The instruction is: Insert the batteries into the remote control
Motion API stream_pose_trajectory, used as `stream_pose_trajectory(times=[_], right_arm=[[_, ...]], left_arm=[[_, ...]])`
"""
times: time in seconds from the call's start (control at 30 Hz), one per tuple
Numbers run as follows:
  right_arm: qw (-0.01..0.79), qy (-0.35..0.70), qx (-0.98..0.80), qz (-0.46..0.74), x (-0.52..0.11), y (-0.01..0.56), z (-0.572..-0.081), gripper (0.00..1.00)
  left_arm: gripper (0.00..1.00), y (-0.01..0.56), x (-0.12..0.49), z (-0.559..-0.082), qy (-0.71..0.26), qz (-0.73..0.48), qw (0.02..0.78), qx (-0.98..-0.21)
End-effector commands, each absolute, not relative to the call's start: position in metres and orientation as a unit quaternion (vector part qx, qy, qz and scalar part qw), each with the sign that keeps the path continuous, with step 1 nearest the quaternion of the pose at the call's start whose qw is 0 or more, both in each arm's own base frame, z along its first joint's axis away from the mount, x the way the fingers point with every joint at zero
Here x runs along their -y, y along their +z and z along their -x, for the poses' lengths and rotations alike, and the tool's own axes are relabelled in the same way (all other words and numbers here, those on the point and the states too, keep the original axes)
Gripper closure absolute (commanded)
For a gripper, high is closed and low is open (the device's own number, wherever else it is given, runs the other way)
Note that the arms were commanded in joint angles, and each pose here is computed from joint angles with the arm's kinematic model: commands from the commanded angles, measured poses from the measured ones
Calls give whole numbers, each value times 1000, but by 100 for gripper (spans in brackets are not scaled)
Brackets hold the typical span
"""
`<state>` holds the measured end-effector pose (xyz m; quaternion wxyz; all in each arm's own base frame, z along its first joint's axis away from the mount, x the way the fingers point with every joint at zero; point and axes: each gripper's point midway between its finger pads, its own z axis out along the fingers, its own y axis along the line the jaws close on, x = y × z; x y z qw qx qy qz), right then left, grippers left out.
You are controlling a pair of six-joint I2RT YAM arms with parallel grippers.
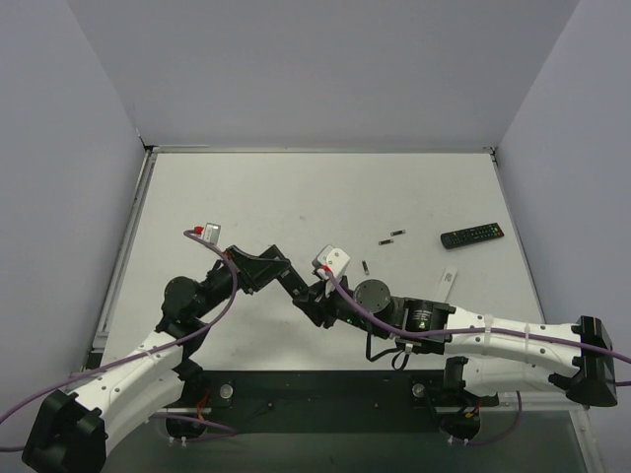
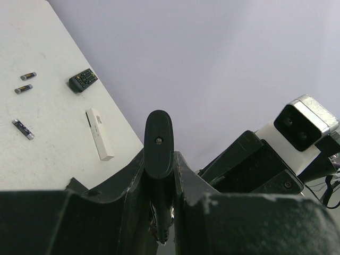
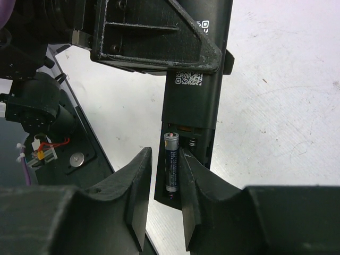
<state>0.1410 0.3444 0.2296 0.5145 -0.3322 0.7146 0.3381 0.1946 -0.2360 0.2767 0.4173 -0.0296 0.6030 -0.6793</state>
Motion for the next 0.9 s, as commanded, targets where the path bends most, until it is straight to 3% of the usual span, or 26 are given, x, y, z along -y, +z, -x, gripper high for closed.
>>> stream_pose_trajectory(times=[0.0, 0.43, 0.6, 0.8, 0.87], right_arm=[[522, 326, -718, 326, -341, 233, -146, 75], [548, 320, -695, 339, -320, 268, -143, 49], [556, 310, -678, 367, -311, 293, -139, 47], [554, 245, -594, 530, -307, 283, -127, 47], [563, 242, -589, 527, -304, 290, -128, 42]], left_arm=[[100, 298, 234, -187, -700, 14, 429, -570], [100, 273, 237, -192, -684, 30, 409, -604], [100, 274, 240, -189, -685, 17, 403, -607], [100, 280, 246, -184, -689, -8, 389, -611], [100, 282, 248, -182, -691, -14, 384, -612]])
